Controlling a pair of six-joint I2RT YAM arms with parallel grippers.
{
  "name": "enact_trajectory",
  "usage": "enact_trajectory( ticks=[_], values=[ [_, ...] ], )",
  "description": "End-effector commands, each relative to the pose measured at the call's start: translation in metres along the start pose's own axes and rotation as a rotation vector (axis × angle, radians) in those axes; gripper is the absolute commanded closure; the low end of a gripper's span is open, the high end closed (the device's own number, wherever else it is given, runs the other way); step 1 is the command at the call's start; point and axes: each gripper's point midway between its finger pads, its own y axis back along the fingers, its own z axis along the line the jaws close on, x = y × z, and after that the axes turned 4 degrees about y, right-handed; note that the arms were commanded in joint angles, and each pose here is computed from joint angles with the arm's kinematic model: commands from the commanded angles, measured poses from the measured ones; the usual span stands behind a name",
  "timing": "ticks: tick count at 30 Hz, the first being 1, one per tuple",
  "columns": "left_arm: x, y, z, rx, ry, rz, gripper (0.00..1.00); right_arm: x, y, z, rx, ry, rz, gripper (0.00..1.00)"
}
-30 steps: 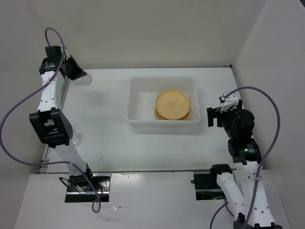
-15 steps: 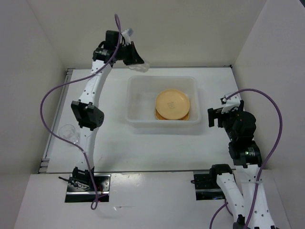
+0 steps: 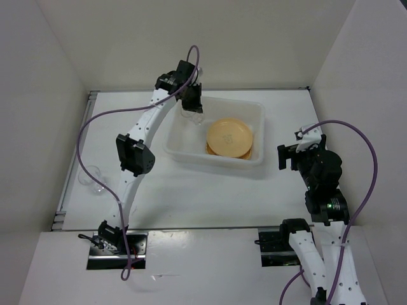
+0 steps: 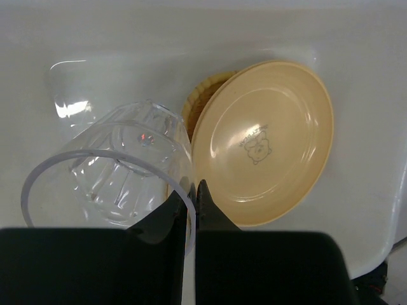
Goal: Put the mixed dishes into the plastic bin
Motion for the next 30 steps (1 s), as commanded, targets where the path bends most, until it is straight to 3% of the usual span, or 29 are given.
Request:
enact_trajectory(
  ticks=[1, 8, 14, 18, 19, 20, 24, 27, 29, 30],
  values=[
    [-0.003, -0.001, 0.020, -0.097, -0.012, -0.019, 1.00, -0.013, 0.000, -0.004, 0.019, 0.008, -0.057, 0.03],
    [0.021, -0.031, 0.059, -0.253, 0.016, 0.049, 0.98, -0.013, 0.000, -0.006, 0.028, 0.008, -0.054, 0.03],
    [0.038, -0.057, 0.059, -0.255, 0.015, 0.093, 0.82, -0.013, 0.000, -0.006, 0.028, 0.008, -0.054, 0.03],
    [0.030, -0.050, 0.048, -0.235, 0.004, 0.063, 0.67, -0.013, 0.000, -0.006, 0.028, 0.008, -0.054, 0.03],
    [0.021, -0.040, 0.041, -0.220, 0.012, 0.033, 0.61, -0.013, 0.000, -0.006, 0.028, 0.008, -0.054, 0.03],
    [0.014, -0.031, 0.037, -0.218, 0.010, 0.010, 0.47, -0.013, 0.000, -0.006, 0.028, 0.008, -0.054, 0.03],
    [-0.038, 0.047, 0.008, -0.185, 0.008, -0.206, 0.09, -0.011, -0.001, -0.005, 0.025, 0.007, -0.046, 0.03],
    [-0.064, 0.132, 0.012, -0.265, 0.050, -0.376, 0.05, -0.011, -0.001, -0.005, 0.025, 0.007, -0.046, 0.03],
    [-0.061, 0.160, 0.070, -0.506, 0.131, -0.404, 0.09, -0.011, -0.001, -0.005, 0.025, 0.007, -0.046, 0.03],
    [-0.061, 0.190, 0.077, -0.531, 0.173, -0.443, 0.09, -0.012, -0.002, -0.003, 0.017, 0.009, -0.048, 0.03]
  ],
)
